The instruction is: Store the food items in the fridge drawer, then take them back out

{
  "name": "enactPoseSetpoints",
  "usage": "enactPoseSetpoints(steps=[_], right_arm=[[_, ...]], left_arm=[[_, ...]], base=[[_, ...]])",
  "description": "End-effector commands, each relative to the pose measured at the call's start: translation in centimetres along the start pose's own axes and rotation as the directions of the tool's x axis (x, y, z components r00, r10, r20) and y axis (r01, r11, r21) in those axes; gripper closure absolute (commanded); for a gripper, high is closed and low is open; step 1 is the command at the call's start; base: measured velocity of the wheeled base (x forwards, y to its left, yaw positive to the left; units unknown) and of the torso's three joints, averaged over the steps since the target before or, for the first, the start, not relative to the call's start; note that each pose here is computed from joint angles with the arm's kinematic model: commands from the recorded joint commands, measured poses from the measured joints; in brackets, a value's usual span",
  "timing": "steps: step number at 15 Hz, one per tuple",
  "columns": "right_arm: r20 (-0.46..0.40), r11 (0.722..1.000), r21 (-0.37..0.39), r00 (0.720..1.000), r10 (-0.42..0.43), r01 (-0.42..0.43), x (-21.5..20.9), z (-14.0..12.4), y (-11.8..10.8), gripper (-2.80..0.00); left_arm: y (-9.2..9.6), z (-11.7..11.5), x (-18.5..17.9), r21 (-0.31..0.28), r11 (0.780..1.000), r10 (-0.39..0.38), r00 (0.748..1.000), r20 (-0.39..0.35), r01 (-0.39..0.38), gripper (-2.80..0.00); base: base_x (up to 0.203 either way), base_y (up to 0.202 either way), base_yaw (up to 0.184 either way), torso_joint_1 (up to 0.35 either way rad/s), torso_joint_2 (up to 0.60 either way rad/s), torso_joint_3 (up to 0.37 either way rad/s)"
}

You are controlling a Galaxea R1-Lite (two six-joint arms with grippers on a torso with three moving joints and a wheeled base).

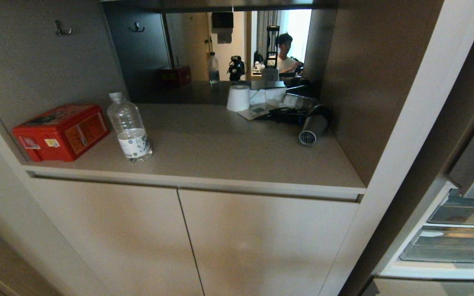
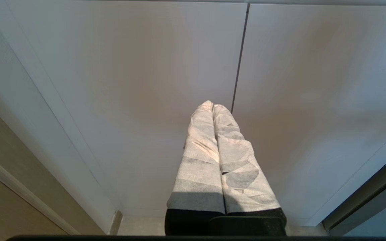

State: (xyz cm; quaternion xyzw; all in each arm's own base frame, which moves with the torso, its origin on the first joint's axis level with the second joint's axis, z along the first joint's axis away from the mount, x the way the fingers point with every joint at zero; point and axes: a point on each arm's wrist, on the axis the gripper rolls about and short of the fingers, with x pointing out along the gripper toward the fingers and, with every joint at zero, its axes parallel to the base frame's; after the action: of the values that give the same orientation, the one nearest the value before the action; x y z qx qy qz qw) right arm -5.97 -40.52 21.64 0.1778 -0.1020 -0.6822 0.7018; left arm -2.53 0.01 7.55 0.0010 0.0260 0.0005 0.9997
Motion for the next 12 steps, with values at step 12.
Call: enactPoseSetpoints(steps=[12], right_arm=[[-0.232, 0.985, 0.034, 0.959, -0.159, 0.172, 1.7, -1.2, -4.7, 0.0]], left_arm=[[0.0, 0.0, 0.0, 0.0, 1.0, 0.0, 1.0, 0.0, 0.0, 0.0]], base=[[0.0, 0.0, 0.0, 0.0, 0.0, 0.0]])
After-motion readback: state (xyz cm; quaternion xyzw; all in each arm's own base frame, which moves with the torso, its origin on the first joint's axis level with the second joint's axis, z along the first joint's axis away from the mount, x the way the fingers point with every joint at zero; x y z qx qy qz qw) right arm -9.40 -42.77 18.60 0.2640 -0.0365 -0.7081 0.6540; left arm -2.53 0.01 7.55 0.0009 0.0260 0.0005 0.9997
